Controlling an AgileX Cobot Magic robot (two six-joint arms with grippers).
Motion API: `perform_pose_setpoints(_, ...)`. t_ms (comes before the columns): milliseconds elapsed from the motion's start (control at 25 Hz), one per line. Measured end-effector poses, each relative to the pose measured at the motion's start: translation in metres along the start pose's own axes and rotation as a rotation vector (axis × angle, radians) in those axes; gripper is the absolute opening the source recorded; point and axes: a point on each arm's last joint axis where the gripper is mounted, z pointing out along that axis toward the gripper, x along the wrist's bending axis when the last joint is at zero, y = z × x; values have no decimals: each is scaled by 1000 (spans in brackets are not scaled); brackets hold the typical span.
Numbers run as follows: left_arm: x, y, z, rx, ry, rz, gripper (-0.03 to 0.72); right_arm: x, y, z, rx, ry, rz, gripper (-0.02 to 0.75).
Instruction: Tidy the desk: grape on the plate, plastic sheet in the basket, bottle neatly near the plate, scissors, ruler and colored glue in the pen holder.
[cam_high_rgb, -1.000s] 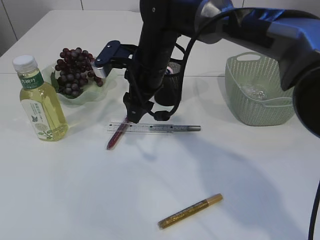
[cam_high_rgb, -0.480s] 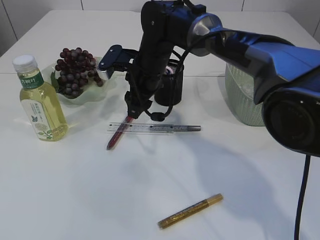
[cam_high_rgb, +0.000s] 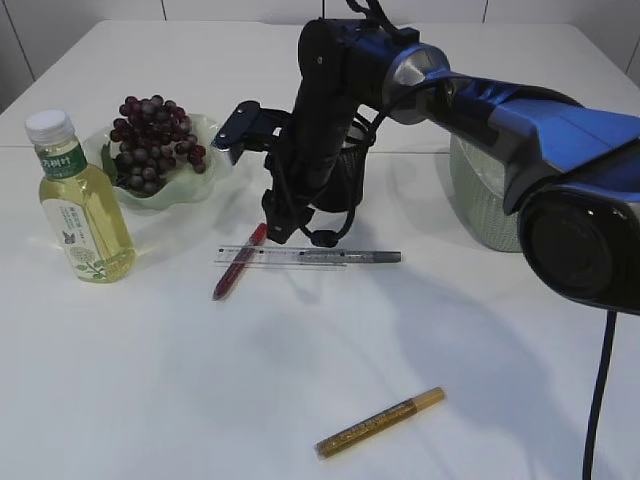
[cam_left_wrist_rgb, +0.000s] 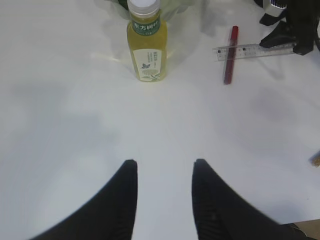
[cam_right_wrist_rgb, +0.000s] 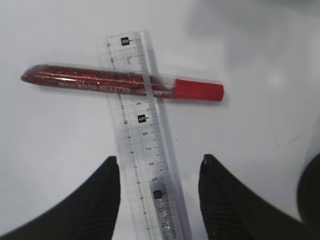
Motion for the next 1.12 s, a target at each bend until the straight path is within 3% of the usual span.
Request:
perform_pose_setpoints(240,0,0,0,0,0,2,259,4,5,0,-51,44,23,418)
perform_pose_setpoints(480,0,0,0,0,2,5,259,4,5,0,-57,49,25,532)
perform_pose_setpoints(1120,2,0,0,-4,17,11,243,4,6,0,-63,41,-22,542)
